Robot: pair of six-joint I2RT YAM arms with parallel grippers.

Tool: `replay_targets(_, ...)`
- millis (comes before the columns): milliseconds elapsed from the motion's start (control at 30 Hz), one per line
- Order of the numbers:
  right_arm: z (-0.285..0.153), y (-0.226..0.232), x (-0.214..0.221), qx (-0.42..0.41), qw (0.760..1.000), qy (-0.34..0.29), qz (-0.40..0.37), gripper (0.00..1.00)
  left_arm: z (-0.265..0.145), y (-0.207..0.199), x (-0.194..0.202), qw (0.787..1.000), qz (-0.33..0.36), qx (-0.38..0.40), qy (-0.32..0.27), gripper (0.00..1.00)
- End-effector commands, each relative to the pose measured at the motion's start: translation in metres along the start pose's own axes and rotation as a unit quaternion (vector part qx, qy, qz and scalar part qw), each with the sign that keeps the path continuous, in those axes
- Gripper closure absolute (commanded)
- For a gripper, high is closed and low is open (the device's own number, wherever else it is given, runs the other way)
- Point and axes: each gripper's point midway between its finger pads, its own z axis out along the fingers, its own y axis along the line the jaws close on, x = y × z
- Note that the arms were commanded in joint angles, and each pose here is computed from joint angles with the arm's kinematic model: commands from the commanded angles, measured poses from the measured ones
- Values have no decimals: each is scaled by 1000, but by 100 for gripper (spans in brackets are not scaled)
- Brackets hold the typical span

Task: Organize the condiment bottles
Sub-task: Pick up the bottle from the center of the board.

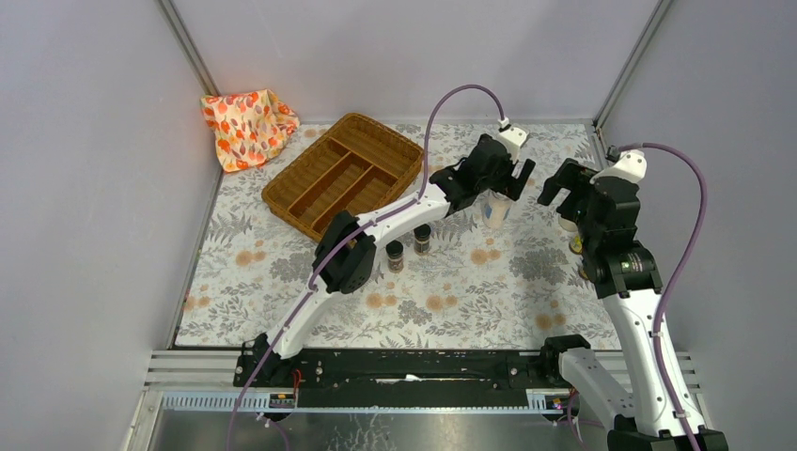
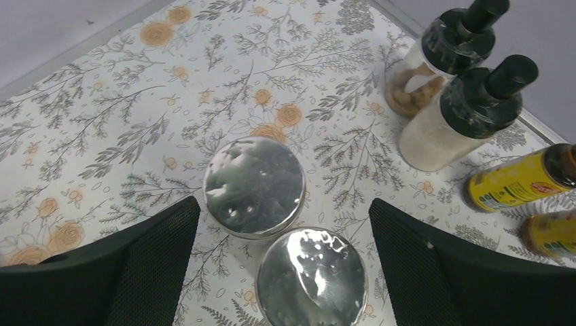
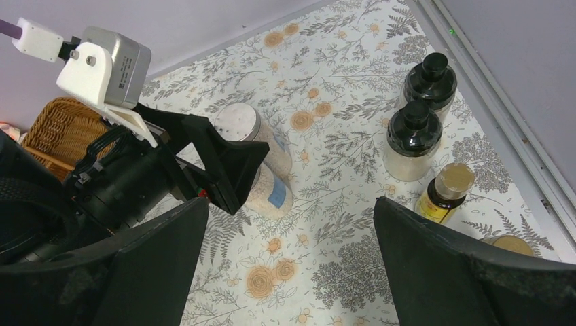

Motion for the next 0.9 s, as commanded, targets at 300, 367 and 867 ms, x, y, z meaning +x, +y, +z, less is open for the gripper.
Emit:
replay_targets(300,5,8,-3,-16,1000,-5,16,0,-32,8,-7,999,-14,-49,13,1)
replay_targets(367,4,9,-3,-17,1000,-6,17,0,-36,5,-6,999,-15,-49,17,1)
replay_targets(867,-1,6,-6,-14,1000,-15,22,0,-46,-29,9,999,-14,-30,39,1)
